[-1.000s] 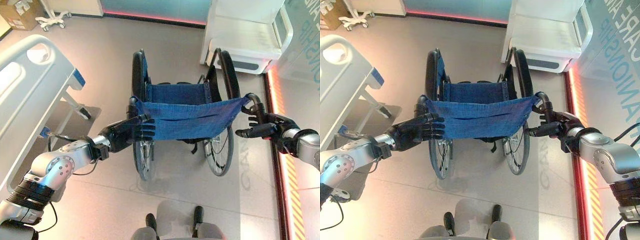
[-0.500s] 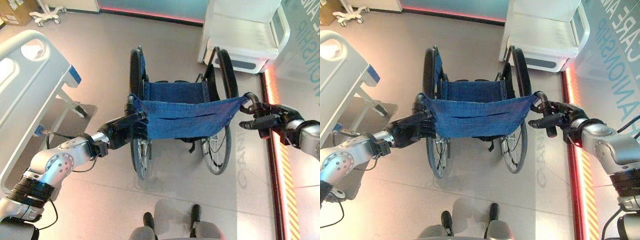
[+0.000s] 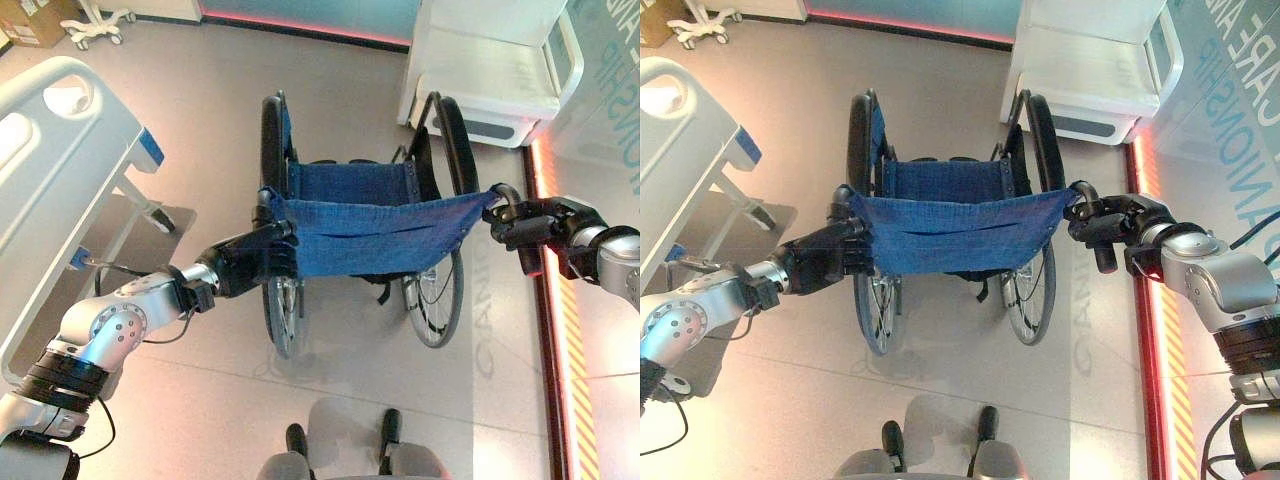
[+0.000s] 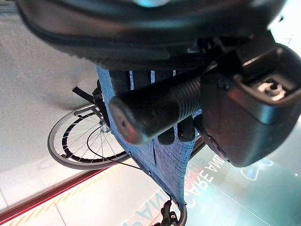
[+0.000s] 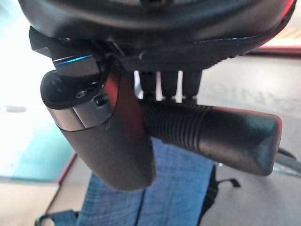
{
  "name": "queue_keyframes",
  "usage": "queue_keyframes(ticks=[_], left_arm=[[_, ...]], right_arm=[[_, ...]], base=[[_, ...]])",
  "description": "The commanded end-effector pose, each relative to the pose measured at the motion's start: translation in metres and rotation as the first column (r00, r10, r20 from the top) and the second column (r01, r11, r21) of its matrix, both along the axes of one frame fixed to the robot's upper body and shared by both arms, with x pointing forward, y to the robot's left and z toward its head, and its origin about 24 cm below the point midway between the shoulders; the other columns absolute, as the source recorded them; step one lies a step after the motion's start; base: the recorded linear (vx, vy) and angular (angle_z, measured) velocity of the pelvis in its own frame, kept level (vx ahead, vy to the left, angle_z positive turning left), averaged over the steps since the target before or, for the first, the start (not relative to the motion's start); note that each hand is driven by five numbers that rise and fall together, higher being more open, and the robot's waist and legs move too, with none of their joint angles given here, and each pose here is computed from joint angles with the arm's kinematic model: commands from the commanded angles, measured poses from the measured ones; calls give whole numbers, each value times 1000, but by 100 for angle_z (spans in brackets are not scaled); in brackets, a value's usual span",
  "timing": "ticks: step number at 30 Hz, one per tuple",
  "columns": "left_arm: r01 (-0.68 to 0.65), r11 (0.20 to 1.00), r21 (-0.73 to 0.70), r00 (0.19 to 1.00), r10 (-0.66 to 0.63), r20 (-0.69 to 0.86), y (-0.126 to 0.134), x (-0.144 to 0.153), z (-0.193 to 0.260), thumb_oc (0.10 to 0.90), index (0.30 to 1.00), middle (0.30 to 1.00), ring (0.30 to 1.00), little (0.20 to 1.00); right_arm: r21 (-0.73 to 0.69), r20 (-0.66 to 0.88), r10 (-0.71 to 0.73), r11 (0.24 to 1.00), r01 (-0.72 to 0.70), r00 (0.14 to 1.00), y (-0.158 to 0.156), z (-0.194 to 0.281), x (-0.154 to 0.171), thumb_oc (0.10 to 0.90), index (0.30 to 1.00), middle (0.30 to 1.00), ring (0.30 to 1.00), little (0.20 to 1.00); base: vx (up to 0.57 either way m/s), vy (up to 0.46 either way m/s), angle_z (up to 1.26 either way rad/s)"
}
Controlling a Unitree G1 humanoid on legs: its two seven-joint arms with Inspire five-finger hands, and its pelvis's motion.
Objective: Push the wheelchair next to the bed
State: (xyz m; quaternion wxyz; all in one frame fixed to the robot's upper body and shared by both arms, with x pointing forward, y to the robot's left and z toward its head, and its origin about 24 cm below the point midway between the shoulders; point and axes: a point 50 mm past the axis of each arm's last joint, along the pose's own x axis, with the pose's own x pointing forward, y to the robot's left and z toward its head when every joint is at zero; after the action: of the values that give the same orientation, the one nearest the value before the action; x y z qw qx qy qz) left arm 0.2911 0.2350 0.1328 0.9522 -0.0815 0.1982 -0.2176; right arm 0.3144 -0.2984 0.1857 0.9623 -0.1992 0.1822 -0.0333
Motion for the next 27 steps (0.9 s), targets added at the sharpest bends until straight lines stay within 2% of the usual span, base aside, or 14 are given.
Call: queue_keyframes(ticks=[1, 7, 17, 27], left_arm=[[106, 989, -102, 950, -71, 304, -20, 25, 73, 400, 300, 300, 300, 300], [110, 989, -98, 951, -76, 300, -22, 22, 70, 400, 300, 300, 300, 300], [93, 990, -104, 950, -57, 307, -19, 21, 72, 400, 300, 300, 300, 300], [-12, 982, -186, 954, 67, 292, -4, 19, 67, 400, 300, 300, 300, 300]], right_arm=[[-107, 106, 24, 994, -13, 994, -12, 49, 3, 400, 300, 300, 300, 300], [-119, 60, 43, 992, -35, 997, -14, 37, 2, 400, 300, 300, 300, 300], [-122, 105, 57, 992, -44, 993, -12, 45, 1, 400, 300, 300, 300, 300], [-148, 101, 146, 980, -130, 984, -1, 57, 7, 400, 300, 300, 300, 300]], base=[[0, 0, 0], [0, 0, 0], [-2, -57, 0], [76, -155, -2]])
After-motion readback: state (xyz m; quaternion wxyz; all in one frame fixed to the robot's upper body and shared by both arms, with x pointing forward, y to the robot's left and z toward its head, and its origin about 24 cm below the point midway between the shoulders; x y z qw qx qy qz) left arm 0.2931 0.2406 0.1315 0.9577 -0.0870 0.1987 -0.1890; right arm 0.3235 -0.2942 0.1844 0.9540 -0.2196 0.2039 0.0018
